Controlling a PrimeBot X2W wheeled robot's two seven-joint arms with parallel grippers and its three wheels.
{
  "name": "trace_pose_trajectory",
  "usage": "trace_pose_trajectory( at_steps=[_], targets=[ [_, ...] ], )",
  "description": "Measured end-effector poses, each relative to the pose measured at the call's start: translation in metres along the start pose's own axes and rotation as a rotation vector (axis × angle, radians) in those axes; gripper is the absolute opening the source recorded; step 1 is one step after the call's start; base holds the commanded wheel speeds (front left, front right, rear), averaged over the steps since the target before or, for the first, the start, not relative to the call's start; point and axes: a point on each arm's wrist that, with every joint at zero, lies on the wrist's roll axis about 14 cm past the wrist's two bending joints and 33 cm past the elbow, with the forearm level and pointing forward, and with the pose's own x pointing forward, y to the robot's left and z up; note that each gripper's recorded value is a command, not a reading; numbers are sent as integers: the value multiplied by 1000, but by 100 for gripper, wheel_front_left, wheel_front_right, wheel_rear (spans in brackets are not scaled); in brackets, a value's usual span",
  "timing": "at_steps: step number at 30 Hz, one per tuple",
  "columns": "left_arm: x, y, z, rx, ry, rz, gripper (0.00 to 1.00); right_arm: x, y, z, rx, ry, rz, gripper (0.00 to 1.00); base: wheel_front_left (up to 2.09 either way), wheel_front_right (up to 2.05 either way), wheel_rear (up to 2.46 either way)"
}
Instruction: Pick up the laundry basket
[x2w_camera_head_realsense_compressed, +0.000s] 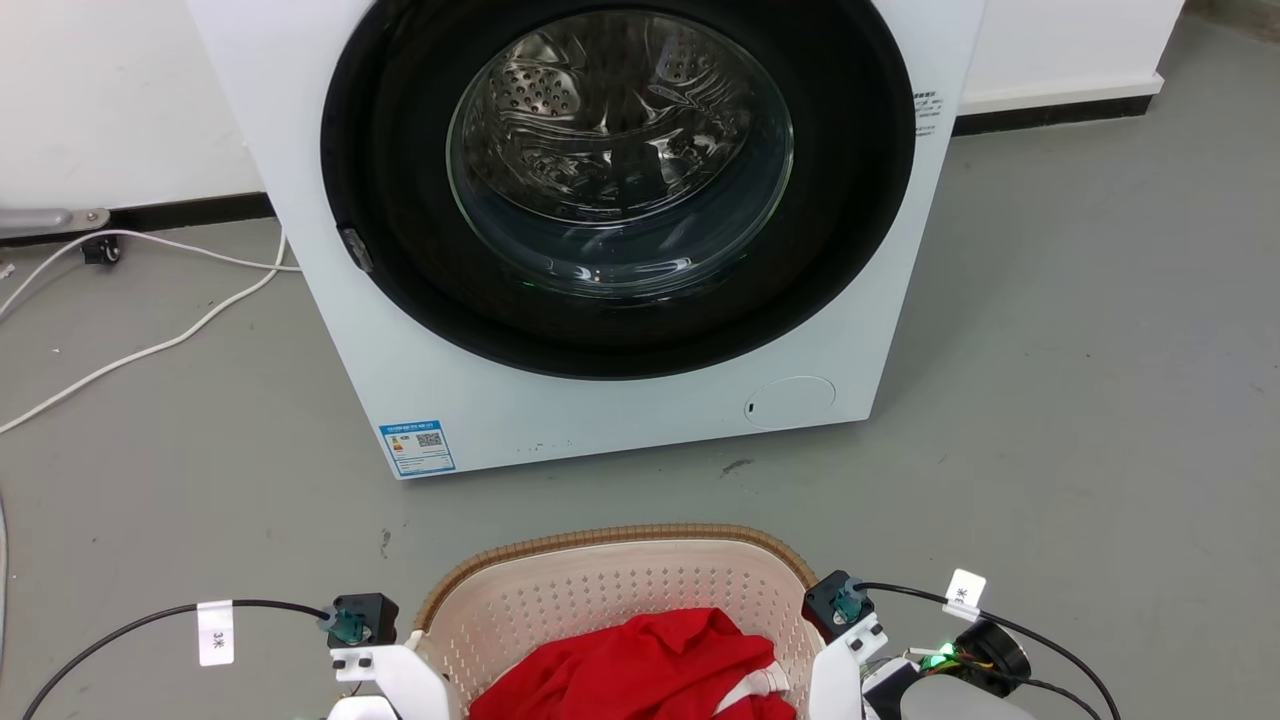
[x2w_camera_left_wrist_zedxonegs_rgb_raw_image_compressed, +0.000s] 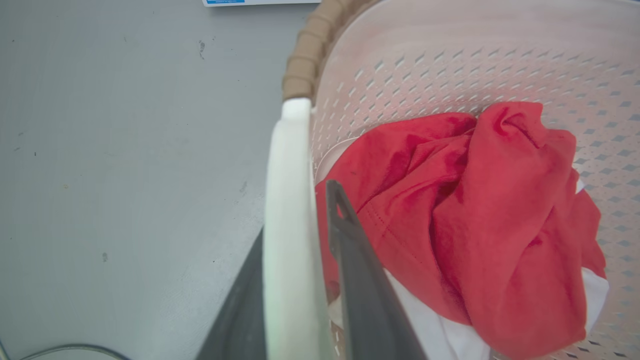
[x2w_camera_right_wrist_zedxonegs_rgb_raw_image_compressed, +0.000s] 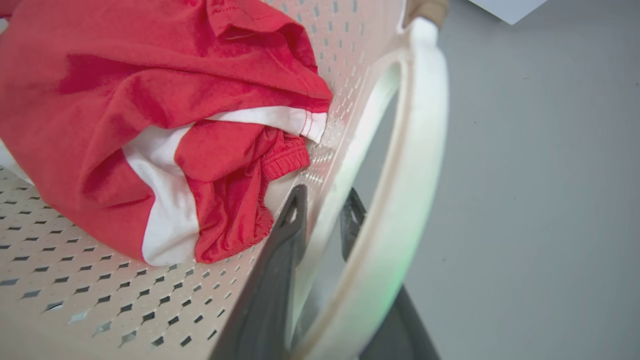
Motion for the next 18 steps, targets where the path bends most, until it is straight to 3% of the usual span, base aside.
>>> trace_pose_trajectory(
  at_steps=[18],
  targets=[
    [1,0,-2,-6,7,-1,0,1,0,0,-1,3,1,0,0,0,0]
  ],
)
